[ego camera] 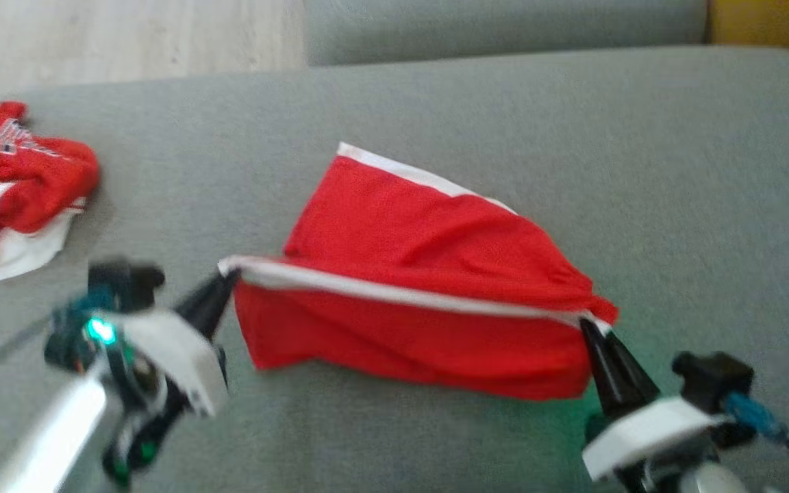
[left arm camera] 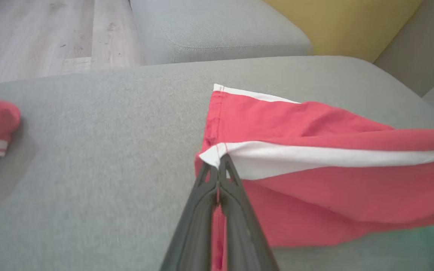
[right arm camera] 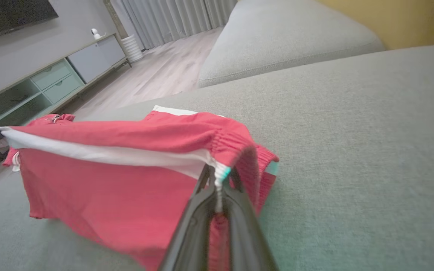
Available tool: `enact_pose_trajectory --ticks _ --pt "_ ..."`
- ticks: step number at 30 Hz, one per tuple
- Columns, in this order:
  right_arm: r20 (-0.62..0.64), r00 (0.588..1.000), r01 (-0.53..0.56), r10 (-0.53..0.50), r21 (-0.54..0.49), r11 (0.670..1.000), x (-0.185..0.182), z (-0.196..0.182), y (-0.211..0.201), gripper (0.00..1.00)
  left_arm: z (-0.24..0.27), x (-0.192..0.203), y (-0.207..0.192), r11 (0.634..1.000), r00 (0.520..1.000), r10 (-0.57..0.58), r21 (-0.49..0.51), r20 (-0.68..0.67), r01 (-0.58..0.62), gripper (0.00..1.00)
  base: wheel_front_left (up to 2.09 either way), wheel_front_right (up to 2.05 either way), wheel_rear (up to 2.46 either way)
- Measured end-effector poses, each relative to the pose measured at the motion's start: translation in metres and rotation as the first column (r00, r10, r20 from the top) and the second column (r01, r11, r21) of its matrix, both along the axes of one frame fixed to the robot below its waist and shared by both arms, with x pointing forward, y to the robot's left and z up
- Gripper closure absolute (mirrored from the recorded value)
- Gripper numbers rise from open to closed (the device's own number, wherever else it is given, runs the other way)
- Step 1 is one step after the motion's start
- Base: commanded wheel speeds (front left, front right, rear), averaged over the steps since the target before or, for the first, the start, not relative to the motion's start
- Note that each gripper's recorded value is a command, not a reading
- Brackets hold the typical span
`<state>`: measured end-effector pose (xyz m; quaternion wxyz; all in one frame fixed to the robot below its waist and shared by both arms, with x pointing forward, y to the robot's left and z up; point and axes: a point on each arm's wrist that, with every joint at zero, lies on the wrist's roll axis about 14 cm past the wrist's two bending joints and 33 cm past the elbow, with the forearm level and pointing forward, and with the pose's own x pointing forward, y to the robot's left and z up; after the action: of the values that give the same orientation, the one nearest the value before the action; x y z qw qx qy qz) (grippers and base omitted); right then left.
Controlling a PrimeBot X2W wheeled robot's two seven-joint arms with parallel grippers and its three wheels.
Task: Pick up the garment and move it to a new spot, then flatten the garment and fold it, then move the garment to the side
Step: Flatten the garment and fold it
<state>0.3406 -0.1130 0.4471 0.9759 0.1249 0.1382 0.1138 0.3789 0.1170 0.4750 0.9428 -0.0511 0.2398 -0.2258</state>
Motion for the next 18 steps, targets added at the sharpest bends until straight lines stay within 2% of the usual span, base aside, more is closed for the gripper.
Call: enact_pose_trajectory --ticks 9,18 --pt "-0.041 0.999 -0.003 0.005 0.044 0.999 0.052 -0.014 0.003 1.0 -0.011 0.105 -0.016 0.983 0.993 -0.099 0.15 -0.061 0.107 1.0 0.0 0.0 0.0" --pt "-0.077 0.996 0.053 -0.049 0.047 0.997 0.083 -0.04 -0.017 1.0 -0.065 0.155 -0.044 0.963 0.971 -0.15 0.195 -0.188 0.186 1.0 0.0 0.0 0.0"
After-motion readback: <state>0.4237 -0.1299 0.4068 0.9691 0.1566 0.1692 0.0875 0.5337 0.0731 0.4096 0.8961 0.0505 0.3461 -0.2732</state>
